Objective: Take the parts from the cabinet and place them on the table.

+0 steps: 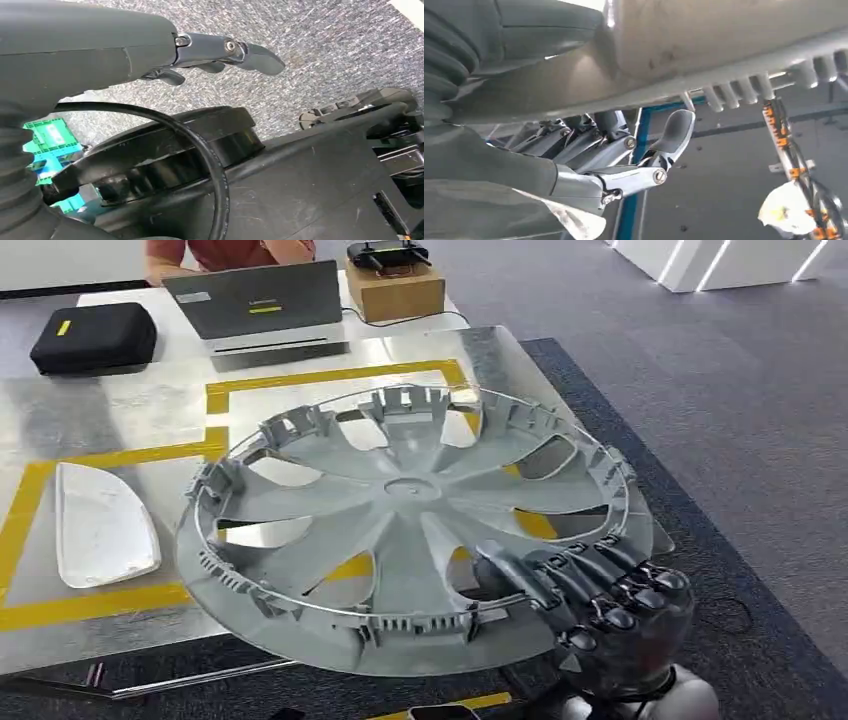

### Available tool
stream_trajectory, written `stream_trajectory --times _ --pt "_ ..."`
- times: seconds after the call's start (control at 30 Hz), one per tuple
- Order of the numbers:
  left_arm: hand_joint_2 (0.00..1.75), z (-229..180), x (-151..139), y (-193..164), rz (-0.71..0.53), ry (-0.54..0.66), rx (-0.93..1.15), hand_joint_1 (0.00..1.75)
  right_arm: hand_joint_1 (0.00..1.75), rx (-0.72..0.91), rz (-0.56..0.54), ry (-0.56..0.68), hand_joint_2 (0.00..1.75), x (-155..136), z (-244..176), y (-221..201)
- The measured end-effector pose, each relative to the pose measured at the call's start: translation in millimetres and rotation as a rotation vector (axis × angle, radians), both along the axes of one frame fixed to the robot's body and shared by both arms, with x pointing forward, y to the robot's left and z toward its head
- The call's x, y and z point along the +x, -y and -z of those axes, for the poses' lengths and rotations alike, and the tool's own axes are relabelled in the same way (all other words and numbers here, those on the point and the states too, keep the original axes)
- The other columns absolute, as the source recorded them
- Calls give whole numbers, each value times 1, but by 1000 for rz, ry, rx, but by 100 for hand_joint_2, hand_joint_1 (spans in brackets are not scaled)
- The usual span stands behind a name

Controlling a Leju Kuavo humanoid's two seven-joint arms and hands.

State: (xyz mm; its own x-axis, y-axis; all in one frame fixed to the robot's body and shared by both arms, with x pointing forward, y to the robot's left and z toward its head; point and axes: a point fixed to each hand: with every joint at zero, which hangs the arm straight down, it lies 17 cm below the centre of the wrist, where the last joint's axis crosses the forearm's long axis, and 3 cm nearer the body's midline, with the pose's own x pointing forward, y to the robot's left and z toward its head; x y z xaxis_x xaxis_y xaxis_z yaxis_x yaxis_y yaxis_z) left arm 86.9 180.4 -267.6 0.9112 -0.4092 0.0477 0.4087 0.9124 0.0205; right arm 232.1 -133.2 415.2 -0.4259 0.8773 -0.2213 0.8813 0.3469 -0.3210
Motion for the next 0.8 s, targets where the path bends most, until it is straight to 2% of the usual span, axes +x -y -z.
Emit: stream_trajectory --times 0.8 --pt "175 0 0 -3 0 -1 5 0 175 -38 129 -152 175 51 49 29"
